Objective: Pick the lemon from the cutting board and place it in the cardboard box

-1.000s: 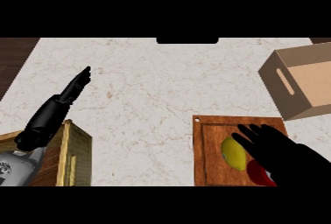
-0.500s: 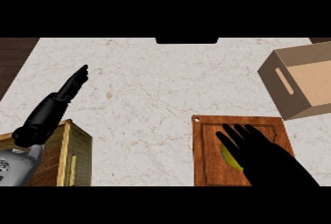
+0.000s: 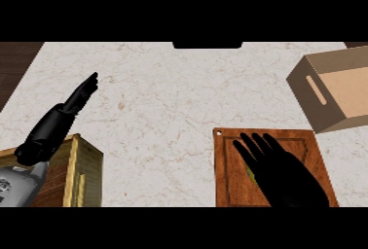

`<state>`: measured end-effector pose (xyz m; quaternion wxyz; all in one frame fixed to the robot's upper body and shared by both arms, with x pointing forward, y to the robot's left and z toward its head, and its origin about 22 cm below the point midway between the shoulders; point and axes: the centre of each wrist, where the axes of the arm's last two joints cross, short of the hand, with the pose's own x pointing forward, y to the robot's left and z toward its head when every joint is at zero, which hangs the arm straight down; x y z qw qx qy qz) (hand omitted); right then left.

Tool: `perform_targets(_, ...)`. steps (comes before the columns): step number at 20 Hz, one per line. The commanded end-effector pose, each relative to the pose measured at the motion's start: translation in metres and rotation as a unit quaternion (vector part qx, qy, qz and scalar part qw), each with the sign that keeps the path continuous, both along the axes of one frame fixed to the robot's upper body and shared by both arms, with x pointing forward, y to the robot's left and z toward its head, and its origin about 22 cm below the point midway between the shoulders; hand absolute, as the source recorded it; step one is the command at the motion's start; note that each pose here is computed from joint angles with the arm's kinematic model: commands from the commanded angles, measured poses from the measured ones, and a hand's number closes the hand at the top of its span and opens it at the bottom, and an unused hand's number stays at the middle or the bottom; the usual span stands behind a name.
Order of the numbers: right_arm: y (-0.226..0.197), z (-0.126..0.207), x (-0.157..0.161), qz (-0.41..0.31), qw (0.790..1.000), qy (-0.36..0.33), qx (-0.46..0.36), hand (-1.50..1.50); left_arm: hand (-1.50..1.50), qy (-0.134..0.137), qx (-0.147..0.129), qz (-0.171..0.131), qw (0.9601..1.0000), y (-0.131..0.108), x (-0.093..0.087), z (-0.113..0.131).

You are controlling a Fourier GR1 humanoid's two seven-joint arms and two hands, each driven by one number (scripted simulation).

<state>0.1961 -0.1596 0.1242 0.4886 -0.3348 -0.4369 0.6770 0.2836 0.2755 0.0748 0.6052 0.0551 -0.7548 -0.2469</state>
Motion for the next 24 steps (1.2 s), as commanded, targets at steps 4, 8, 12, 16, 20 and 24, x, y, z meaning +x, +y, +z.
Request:
perform_targets(4, -0.015, -0.013, 0.022, -0.013, 1.000, -0.008, -0.013, -1.50, 0.00, 0.005, -0.018, 0.007, 0.9998, 0.006, 0.011, -0.001)
perform_targets(8, -0.007, -0.032, 0.018, -0.003, 1.000, 0.009, 0.004, -1.50, 0.00, -0.001, -0.022, 0.003, 0.9998, -0.006, 0.005, -0.016)
perform_targets(12, -0.016, -0.033, 0.024, 0.001, 1.000, 0.021, 0.007, -1.50, 0.00, 0.007, -0.023, 0.006, 0.9997, 0.002, 0.003, -0.013)
perform_targets(16, 0.004, -0.048, 0.023, -0.016, 1.000, 0.011, -0.019, -1.50, 0.00, 0.008, -0.019, 0.005, 0.9998, -0.011, 0.000, -0.009)
perform_targets(20, -0.012, -0.067, 0.017, -0.028, 0.999, 0.009, -0.029, -1.50, 0.00, -0.004, -0.021, 0.008, 0.9997, 0.006, 0.010, -0.009)
perform_targets(24, -0.015, -0.078, 0.028, -0.026, 0.999, 0.016, -0.019, -1.50, 0.00, 0.001, -0.026, 0.002, 0.9997, -0.023, 0.002, -0.011)
